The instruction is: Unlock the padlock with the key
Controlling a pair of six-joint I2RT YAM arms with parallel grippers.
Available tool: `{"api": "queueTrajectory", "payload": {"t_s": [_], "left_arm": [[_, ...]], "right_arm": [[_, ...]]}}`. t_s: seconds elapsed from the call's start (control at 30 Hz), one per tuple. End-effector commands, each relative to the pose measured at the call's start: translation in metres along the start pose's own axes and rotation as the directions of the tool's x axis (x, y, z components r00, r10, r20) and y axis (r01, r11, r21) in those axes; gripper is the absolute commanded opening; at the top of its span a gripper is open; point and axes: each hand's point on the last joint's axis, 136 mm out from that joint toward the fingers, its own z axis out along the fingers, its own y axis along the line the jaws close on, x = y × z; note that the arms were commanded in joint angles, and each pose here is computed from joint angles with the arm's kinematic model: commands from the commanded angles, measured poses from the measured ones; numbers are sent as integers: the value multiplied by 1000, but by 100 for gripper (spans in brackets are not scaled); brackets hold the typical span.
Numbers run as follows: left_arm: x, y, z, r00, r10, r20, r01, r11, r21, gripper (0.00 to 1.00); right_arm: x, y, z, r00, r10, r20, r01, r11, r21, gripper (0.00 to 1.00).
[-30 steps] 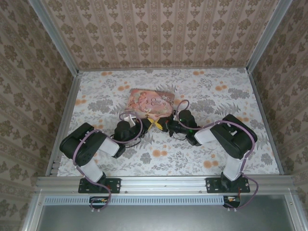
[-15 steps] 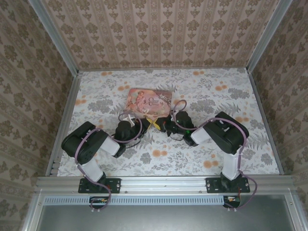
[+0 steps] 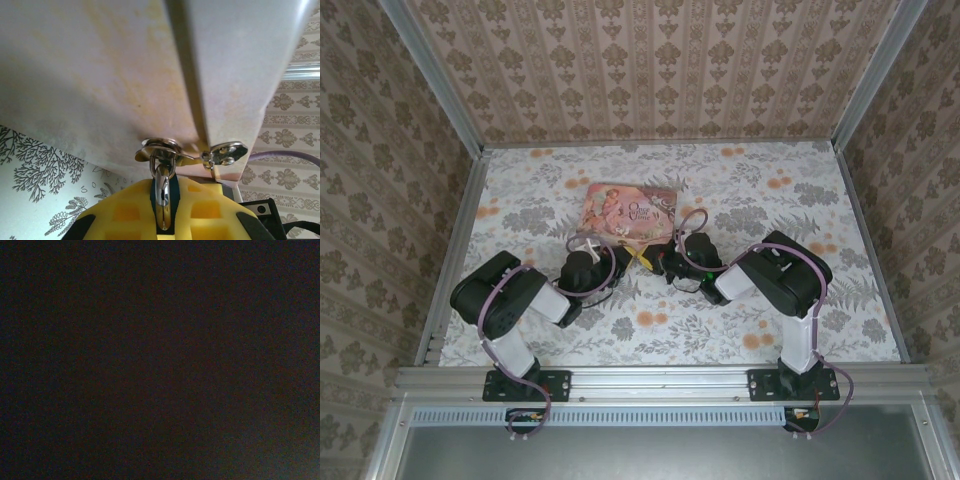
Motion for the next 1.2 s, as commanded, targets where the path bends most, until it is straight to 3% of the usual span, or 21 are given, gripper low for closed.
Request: {"api": "queueTrajectory", "payload": {"t_s": [0.0,0.2,0.27,0.47,0.7,0.87,1.07,1.17], "left_arm": [[91,-28,-12,901,64,-428,-8,991,130,0],[92,-35,-9,897,73,-437,-8,989,149,0],[94,-40,-9,893,82,-443,-9,986,165,0],[93,-48,-12,892,87,-445,-4,983,184,0],[95,-53,-8,892,94,-443,-6,981,195,0],[99,-60,-7,885,98,-456,-1,978,208,0],[97,-51,-5,893,79,-442,3,983,183,0],[93,-46,-4,901,63,-428,9,986,164,0]], "right_arm": [[15,76,0,994,-108,-16,100,963,-251,1],[17,84,4,990,-134,-35,120,955,-271,0],[25,96,7,978,-197,-69,169,940,-296,0],[33,93,7,921,-376,-99,349,912,-217,0],[25,105,21,977,-196,-88,155,927,-342,0],[50,144,29,958,-254,-133,177,889,-421,0],[31,126,24,972,-216,-93,166,911,-378,0],[26,118,21,975,-208,-81,166,918,-359,12]]}}
